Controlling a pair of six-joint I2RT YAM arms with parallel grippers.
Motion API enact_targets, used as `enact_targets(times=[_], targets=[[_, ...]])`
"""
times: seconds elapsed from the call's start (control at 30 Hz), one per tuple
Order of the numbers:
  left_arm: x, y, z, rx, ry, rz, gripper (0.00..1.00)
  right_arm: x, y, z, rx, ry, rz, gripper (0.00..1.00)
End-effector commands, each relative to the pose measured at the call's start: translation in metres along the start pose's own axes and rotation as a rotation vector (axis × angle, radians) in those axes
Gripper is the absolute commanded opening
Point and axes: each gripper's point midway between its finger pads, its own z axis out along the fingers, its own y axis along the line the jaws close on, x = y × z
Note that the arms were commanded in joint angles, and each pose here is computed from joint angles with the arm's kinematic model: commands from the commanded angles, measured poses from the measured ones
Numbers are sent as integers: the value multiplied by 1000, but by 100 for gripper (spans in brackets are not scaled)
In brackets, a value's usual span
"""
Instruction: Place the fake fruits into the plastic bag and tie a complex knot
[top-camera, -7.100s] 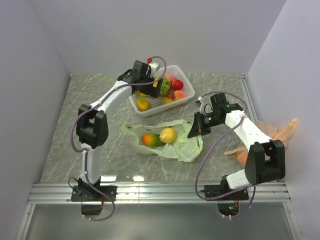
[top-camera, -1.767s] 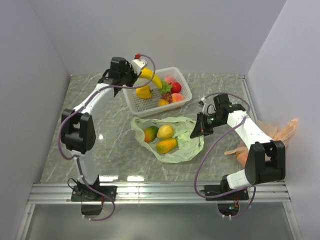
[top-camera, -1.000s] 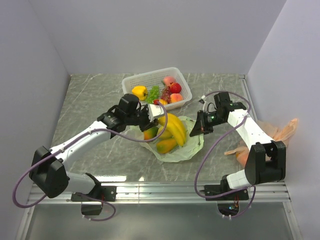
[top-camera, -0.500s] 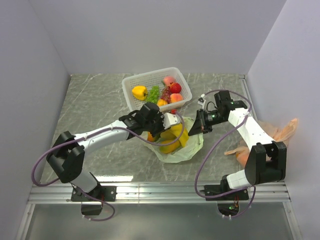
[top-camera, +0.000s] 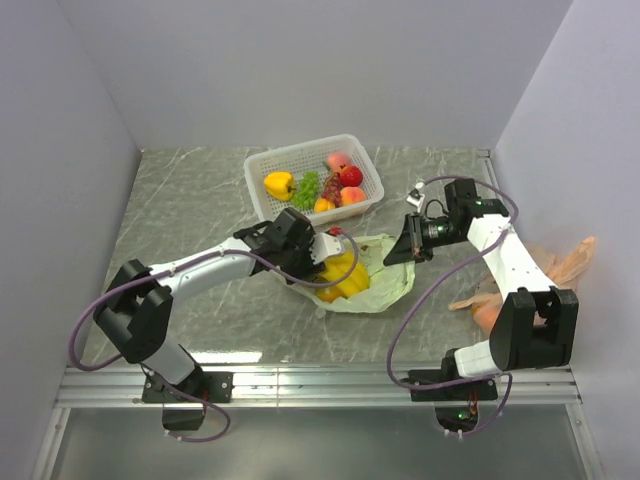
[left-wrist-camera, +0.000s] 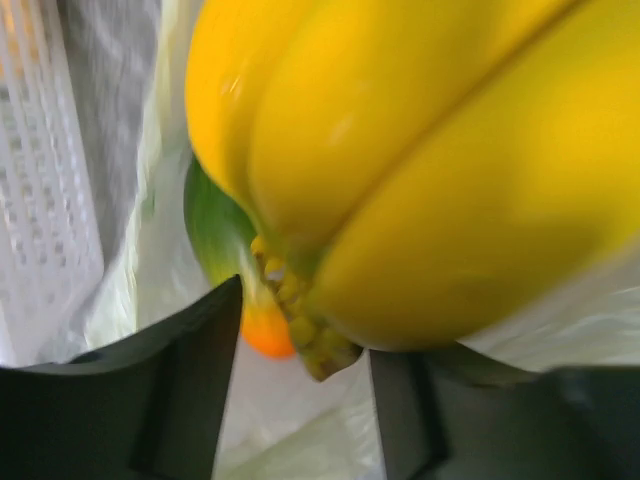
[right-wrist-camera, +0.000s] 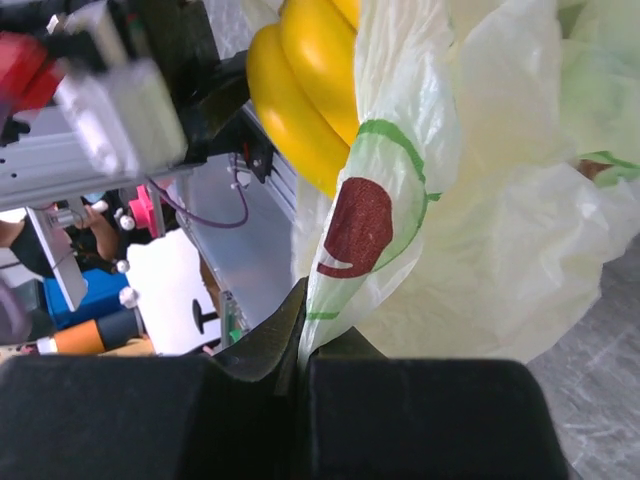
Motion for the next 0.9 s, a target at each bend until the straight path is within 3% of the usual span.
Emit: enact_targets(times=[0.0, 0.03, 0.07, 0.17, 0.37, 0.47, 0.57, 0.63, 0.77, 0.83, 0.87], targets=[[24, 15, -10, -10, 94, 10, 59, -9, 8, -17, -36, -30, -37, 0], [27, 22, -14, -18, 98, 1, 64, -10, 8, -18, -35, -31, -42, 0], [28, 24, -17, -13, 100, 9, 80, -8, 8, -18, -30, -22, -39, 0], [30, 37, -33, -9, 103, -1, 98, -10, -1, -23, -3, -40, -34, 0], [32, 58, -64, -15, 138, 10, 98, -3, -13, -14, 24, -21, -31, 0], [3, 56, -81, 15, 29, -26, 97, 1, -9, -2, 16, 2, -57, 0], [-51, 69, -99, 6, -154, -124, 95, 2, -9, 7, 24, 10, -68, 0], [-85, 97, -113, -81, -258, -177, 95, 3, -11, 11, 36, 14, -62, 0], [-127, 168, -100, -167, -363, -357, 97, -2, -17, 14, 63, 2, -42, 0], [-123, 203, -90, -220, -366, -450, 96, -5, -20, 14, 82, -8, -39, 0], [-112, 216, -60, -222, -326, -517, 96, -6, -20, 13, 83, -9, -44, 0]])
